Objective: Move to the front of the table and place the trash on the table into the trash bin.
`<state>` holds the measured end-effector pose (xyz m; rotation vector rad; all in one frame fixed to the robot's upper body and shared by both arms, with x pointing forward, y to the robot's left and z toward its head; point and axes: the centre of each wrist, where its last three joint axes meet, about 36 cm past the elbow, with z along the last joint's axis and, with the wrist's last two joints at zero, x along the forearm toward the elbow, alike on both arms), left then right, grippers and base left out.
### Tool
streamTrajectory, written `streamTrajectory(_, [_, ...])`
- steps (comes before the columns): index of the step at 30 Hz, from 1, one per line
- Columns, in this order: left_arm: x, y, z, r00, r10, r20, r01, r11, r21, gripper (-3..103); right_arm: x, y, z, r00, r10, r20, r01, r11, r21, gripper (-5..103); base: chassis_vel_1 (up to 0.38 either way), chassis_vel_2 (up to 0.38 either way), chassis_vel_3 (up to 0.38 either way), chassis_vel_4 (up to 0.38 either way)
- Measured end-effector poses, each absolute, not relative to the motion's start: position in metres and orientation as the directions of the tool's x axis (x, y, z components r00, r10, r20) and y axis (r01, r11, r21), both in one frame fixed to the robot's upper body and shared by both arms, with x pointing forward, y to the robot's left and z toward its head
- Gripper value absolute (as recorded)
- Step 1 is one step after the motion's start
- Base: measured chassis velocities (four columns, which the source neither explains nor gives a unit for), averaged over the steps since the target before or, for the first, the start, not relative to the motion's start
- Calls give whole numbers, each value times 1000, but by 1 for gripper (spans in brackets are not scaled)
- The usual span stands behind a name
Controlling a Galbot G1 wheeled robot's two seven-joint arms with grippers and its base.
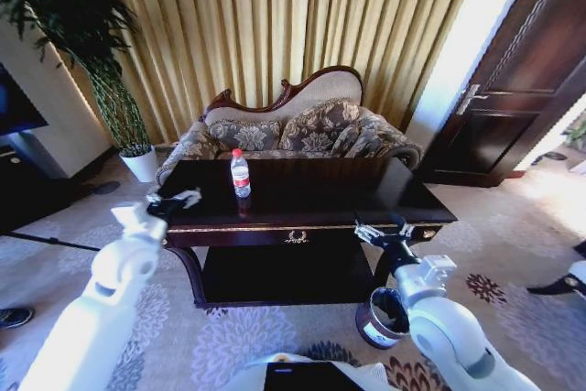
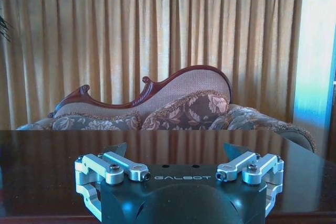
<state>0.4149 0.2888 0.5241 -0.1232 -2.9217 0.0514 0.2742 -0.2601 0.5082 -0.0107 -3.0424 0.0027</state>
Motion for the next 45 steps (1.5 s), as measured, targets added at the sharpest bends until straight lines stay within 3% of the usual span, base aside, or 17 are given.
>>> streamTrajectory(8, [454,250,511,-945,189,266,191,981,-21,100,282,-267,504,-995,38,88,38,999,-5,100,0,0,0,0])
streamTrajectory(19, [492,216,485,-915,234,328,238,971,-29,100,294,-276,501,-992,93,80,95,995,15,100,0,0,0,0])
streamTrajectory(45, [528,242,473,-919,192,343,202,979,-8,100,309,-282,484,-988,120,92,121,993,9,100,0,0,0,0])
